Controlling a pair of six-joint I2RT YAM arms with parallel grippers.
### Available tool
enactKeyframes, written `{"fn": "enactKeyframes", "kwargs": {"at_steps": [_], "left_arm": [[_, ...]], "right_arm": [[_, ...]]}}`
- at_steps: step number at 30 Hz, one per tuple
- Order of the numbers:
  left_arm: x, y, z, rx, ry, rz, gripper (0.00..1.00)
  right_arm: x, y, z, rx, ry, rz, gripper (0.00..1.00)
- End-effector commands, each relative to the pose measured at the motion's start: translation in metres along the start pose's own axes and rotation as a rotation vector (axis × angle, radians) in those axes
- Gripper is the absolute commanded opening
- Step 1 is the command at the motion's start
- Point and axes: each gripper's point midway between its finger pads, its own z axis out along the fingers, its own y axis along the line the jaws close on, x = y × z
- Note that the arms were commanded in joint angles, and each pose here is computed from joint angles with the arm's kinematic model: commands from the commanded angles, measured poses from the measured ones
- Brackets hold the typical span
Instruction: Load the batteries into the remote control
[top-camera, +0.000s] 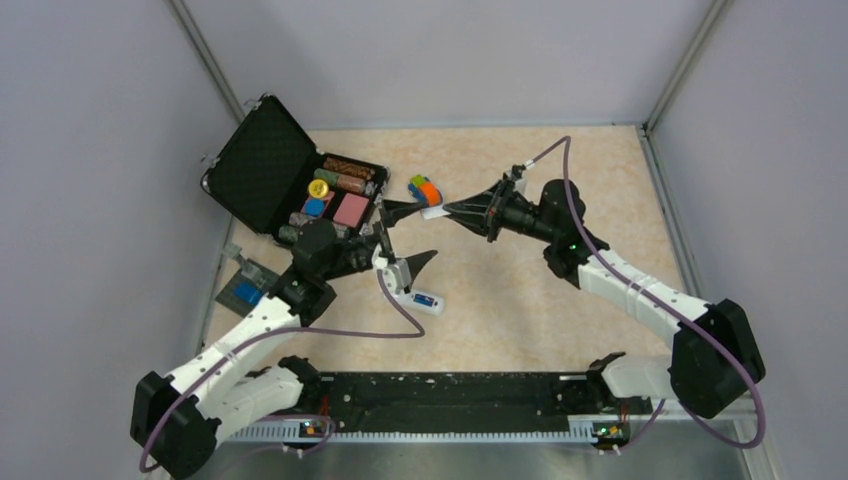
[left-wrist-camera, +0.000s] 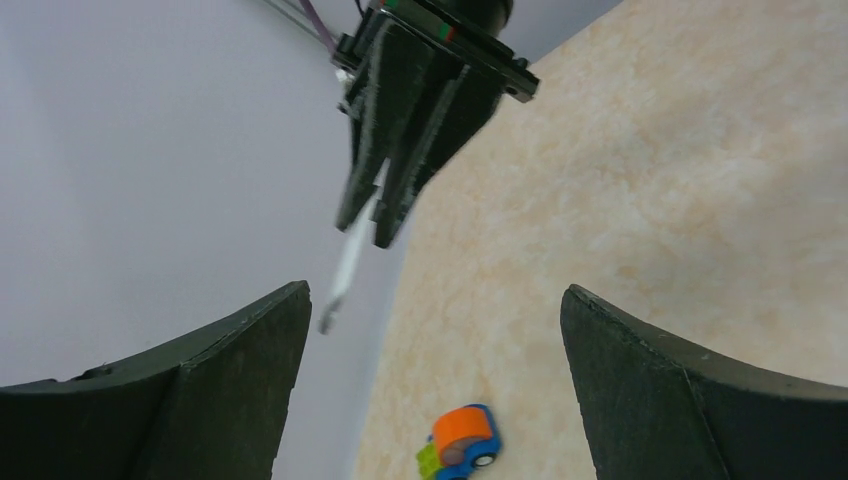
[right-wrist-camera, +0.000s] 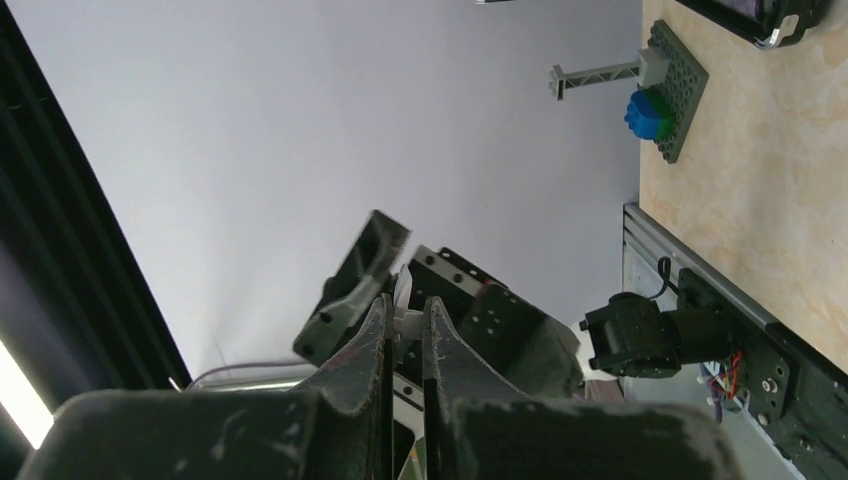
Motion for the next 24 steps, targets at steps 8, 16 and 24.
{"fn": "enactKeyframes", "kwargs": {"at_steps": [8, 16, 24], "left_arm": [[0.023, 0.027, -0.029, -0.492, 0.109, -0.904, 0.99], [0.082, -0.013, -0.064, -0.74, 0.477, -1.326, 0.99], [0.051, -0.007, -0.035, -0.661, 0.215, -1.715, 0.99]], "right_arm": [[-0.016, 0.008, -0.008, 0.049, -0.127, -0.318, 0.0], [-0.055, -0.036, -0.029, 0.212, -0.309, -0.678, 0.0], [-0.045, -0.038, -0.04, 0.135, -0.302, -0.839, 0.0]]}}
